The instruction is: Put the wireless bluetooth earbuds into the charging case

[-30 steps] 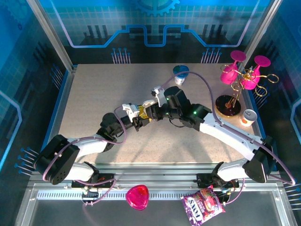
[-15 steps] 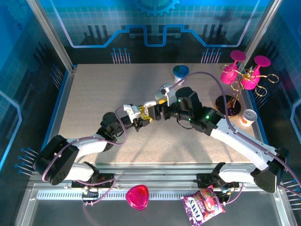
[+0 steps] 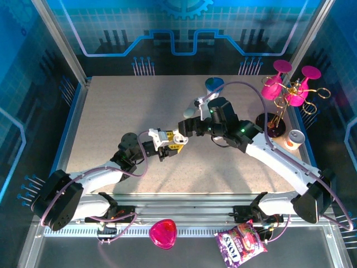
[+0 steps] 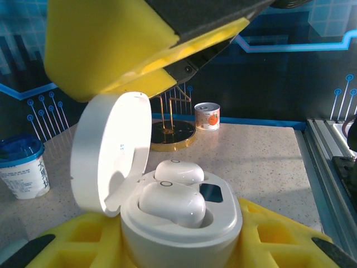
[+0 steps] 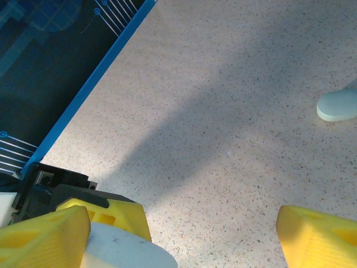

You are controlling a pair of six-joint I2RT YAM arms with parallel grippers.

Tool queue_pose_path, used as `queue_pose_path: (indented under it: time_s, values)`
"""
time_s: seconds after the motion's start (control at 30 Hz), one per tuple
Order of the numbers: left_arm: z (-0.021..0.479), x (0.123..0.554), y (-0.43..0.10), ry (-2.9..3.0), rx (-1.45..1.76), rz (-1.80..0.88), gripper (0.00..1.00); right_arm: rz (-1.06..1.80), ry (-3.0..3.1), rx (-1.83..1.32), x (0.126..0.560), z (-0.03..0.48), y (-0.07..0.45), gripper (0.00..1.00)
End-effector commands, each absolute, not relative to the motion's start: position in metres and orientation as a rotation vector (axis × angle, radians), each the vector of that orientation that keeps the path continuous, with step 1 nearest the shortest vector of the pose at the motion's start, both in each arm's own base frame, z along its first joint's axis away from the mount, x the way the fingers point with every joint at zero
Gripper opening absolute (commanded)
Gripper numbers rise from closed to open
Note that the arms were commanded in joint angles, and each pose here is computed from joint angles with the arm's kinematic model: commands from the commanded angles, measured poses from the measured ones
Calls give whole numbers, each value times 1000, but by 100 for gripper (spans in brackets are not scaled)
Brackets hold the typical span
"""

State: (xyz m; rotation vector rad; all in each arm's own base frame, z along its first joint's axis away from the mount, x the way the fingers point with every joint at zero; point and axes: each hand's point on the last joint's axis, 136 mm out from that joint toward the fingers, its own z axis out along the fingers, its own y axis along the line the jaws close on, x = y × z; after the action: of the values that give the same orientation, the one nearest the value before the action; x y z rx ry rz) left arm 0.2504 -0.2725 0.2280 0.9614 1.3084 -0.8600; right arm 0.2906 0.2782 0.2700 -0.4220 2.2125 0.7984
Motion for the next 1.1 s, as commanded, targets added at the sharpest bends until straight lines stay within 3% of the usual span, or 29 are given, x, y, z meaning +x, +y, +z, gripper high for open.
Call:
queue_pose_path:
  time_s: [0.0, 0.2, 0.47, 0.7, 0.9, 1.07]
  values:
    - [253, 255, -271, 1249, 914, -822, 25, 817, 2226, -439, 283, 270, 276, 87]
    - [262, 263, -268, 1239, 841, -830, 25, 914, 2184, -441, 270, 274, 276, 87]
    - [268, 256, -272, 1187, 870, -841, 25, 1520, 2000, -284, 257, 307, 282, 82]
    - [279, 252, -272, 1145, 874, -794, 25, 1918, 1981, -128, 241, 289, 293, 75]
    - [276, 249, -275, 1141, 883, -796, 26, 2069, 1937, -34, 241, 276, 301, 56]
    - [277, 247, -275, 1140, 888, -792, 26, 2109, 1937, 32, 246, 265, 303, 30]
